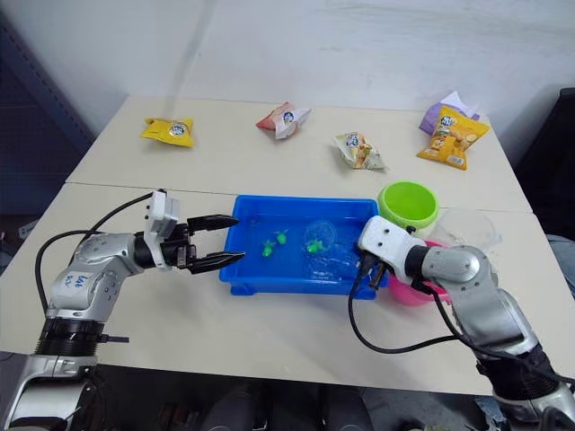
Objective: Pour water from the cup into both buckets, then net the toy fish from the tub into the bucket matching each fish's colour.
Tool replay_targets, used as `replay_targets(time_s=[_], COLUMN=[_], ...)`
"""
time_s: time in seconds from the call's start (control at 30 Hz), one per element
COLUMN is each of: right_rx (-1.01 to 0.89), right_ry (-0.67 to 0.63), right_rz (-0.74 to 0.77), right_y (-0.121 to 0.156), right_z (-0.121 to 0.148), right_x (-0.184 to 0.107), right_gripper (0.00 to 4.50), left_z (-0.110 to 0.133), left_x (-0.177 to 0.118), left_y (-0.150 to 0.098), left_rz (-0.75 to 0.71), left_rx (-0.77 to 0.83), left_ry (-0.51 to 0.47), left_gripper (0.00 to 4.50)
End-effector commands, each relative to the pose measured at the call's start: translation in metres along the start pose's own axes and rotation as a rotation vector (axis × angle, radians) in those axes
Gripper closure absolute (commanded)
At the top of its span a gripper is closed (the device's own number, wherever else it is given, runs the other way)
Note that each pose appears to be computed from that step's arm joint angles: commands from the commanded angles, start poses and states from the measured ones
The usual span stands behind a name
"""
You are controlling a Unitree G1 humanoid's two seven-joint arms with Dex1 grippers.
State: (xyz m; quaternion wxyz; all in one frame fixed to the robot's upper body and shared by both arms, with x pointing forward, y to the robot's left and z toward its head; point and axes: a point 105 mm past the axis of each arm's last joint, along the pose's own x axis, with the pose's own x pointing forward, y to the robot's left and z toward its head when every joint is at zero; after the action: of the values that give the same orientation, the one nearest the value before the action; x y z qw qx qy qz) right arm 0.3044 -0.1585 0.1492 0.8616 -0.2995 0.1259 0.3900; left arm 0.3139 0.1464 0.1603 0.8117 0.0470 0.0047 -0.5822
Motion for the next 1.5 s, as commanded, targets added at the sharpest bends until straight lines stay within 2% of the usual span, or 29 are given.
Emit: replay_targets(time_s=[0.03,0.1,0.3,0.43,0.63,0.77,0.93,1.07,1.2,1.5], right_rx=[-0.011,-0.022,0.100,0.147,0.154,0.112,-0.112,-0.469,-0.738,-1.150], right_ry=[-0.018,-0.010,-0.085,-0.124,-0.160,-0.095,0.007,0.158,0.185,0.162], right_rz=[-0.024,-0.041,-0.051,-0.102,-0.250,-0.396,-0.547,-0.578,-0.576,-0.554], right_y=[-0.009,-0.015,-0.018,-0.030,-0.061,-0.091,-0.118,-0.125,-0.123,-0.105], right_z=[0.010,0.010,0.016,0.014,0.012,-0.005,-0.016,-0.027,-0.032,-0.028], right_x=[-0.016,-0.021,-0.029,-0.049,-0.083,-0.110,-0.121,-0.115,-0.102,-0.094], right_gripper=[4.50,4.50,4.50,4.50,4.50,4.50,4.50,4.50,4.50,4.50], left_z=[0.006,0.006,0.006,0.015,0.036,0.040,0.040,0.040,0.040,0.040], left_x=[0.001,0.002,0.004,0.009,0.025,0.034,0.044,0.054,0.059,0.057], left_y=[-0.002,-0.001,-0.001,0.000,0.001,0.001,-0.001,0.000,-0.001,-0.001], left_rz=[-0.017,-0.019,-0.026,-0.029,-0.047,-0.068,-0.087,-0.089,-0.098,-0.092], left_rx=[0.038,0.039,0.043,0.051,0.043,0.047,0.032,0.027,0.030,0.052], left_ry=[-0.010,-0.011,-0.018,-0.059,-0.150,-0.160,-0.168,-0.185,-0.192,-0.205], left_gripper=[0.02,0.02,0.02,0.02,0.02,0.02,0.02,0.02,0.02,0.02])
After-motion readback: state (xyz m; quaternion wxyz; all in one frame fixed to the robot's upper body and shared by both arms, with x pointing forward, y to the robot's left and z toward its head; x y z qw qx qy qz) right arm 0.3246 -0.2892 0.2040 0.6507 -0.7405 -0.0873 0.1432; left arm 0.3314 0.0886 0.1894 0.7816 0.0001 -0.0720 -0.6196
